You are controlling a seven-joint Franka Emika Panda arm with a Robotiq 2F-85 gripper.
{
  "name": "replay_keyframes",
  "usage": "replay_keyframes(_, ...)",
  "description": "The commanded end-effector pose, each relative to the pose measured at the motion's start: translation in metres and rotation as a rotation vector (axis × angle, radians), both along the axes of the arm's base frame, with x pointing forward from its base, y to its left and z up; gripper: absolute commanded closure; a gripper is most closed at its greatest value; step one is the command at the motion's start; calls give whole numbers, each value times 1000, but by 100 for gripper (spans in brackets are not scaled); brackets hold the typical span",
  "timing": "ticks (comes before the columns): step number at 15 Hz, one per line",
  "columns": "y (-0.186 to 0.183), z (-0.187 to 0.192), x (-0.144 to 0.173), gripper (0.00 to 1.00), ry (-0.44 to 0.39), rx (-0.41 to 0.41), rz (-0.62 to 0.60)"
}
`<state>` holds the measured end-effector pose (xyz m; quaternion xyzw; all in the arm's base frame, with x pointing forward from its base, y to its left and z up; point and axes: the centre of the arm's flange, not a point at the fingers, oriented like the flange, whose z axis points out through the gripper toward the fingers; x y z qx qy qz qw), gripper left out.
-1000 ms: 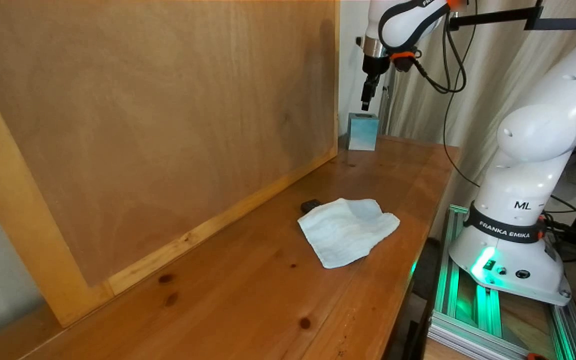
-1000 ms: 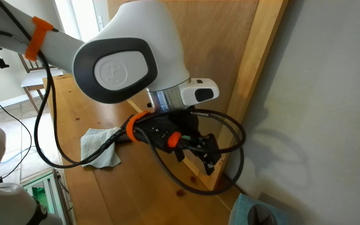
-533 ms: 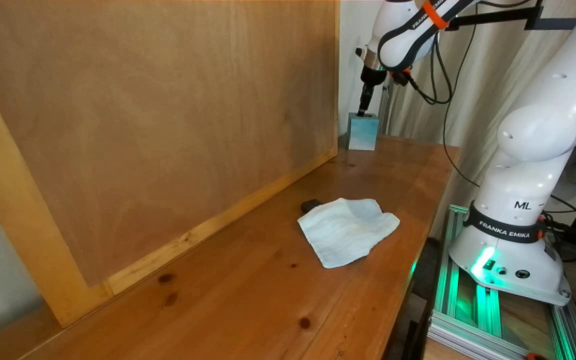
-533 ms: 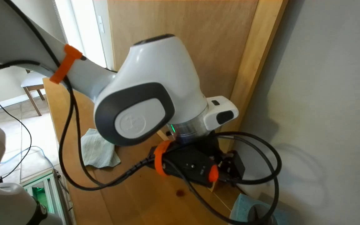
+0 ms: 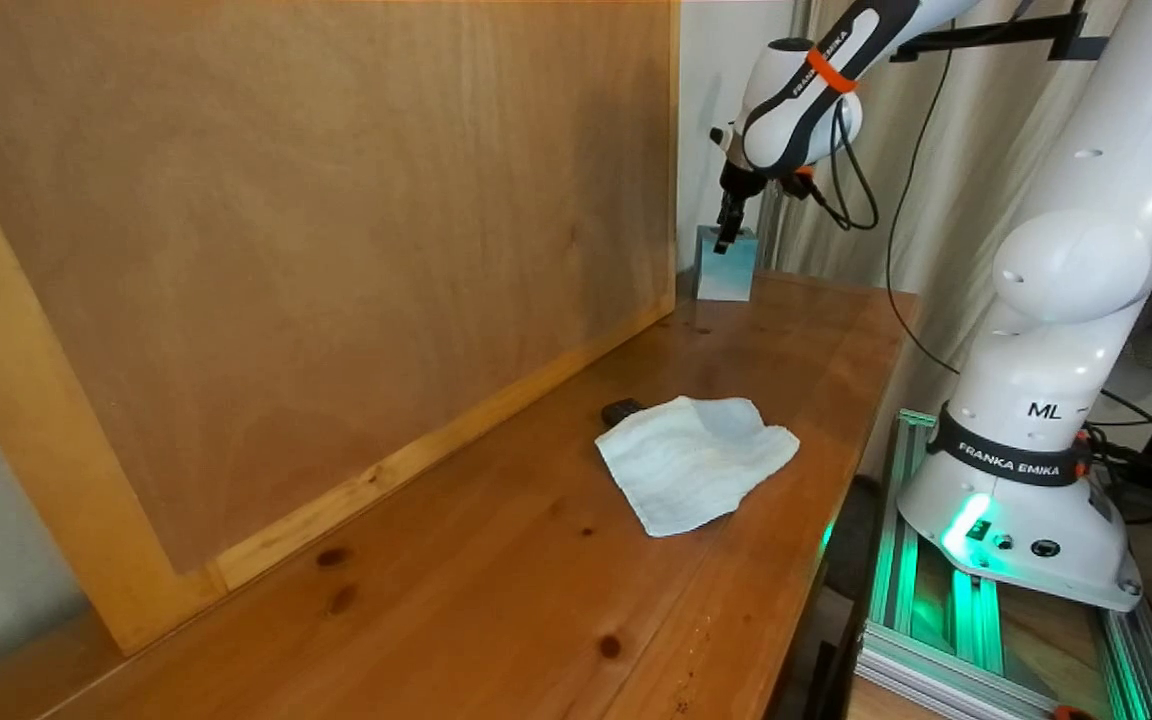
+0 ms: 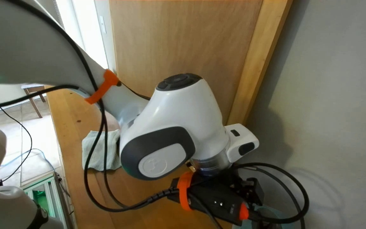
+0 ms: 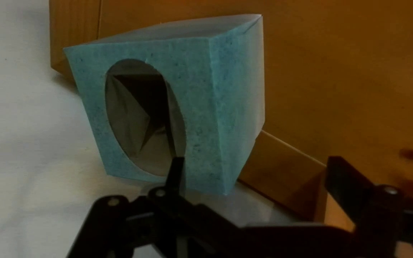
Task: Move the blue box and place it next to the white cloth
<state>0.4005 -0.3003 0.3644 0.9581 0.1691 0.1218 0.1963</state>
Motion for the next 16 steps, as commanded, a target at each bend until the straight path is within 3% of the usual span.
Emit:
replay_keyframes(1,-26,-17,16,0,-18,-5,24)
replay_keyframes(10,-57,-39,25,0,-28,-60,20)
replay_keyframes(11,-59,-42,23,25,-17,-61,15)
replay_keyframes(12,-60,-45,22,26,-5,-55,12)
replay_keyframes(16,-65,-51,12,56,102,12,-78)
